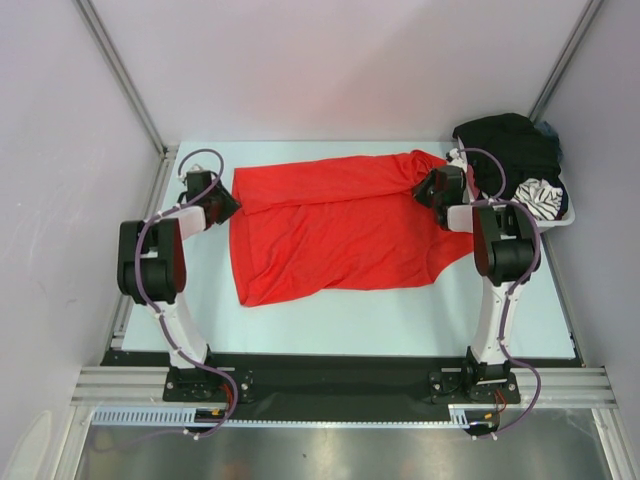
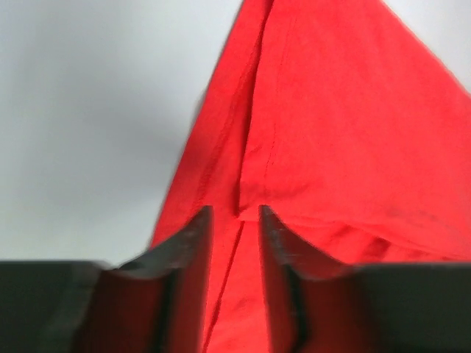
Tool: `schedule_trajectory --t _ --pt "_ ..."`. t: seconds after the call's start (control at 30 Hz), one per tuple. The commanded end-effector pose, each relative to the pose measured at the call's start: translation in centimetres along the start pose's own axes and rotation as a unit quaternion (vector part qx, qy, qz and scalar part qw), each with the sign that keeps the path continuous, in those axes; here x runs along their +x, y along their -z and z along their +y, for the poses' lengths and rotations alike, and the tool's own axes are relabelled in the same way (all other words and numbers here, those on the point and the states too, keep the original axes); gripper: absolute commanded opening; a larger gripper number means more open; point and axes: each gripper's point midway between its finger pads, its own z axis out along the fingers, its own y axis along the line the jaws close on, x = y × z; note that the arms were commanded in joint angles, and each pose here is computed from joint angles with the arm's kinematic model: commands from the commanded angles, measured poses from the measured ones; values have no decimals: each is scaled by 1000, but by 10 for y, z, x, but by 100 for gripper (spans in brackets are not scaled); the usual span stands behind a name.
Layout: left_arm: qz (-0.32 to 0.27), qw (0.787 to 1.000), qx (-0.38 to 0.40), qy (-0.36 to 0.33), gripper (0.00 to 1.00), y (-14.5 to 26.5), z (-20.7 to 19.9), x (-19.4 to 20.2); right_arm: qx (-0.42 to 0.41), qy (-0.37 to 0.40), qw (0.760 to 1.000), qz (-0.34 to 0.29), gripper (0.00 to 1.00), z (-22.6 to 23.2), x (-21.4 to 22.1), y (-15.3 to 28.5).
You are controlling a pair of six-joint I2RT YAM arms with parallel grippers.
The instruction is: Fold and stack the tank tops
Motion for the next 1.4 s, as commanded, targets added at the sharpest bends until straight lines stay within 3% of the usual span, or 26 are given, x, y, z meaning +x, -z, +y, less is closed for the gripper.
schedule_trajectory --t 0.0,0.1,0.17,0.33,0.43,0.7,0.9,1.07,1.2,1.37 --pt "-32 999 7 2 45 17 -11 -18 0 12 999 -38 26 11 -33 15" --pt "-46 999 5 -2 51 29 -12 -24 7 21 999 -49 38 14 -41 24" --pt "-59 998 8 -4 51 42 -16 -31 11 32 998 -59 42 18 -52 32" --pt "-60 998 2 -2 50 69 -17 -30 35 54 996 -60 63 26 -49 57" --pt "-52 999 -6 -5 59 83 -11 -10 55 28 997 -48 65 26 -42 87" --pt "-17 998 -32 -50 69 142 -8 58 192 -58 979 35 58 -14 2 156" --pt "30 998 -25 -50 69 167 26 113 225 -32 971 80 56 -35 29 209" --pt "27 998 -29 -54 68 179 42 125 179 -28 977 113 50 -34 57 236" --pt "12 998 -29 -53 66 181 40 117 149 -16 979 140 38 -33 78 233" --pt "12 997 -34 -64 64 177 39 113 121 10 976 183 36 -29 96 219"
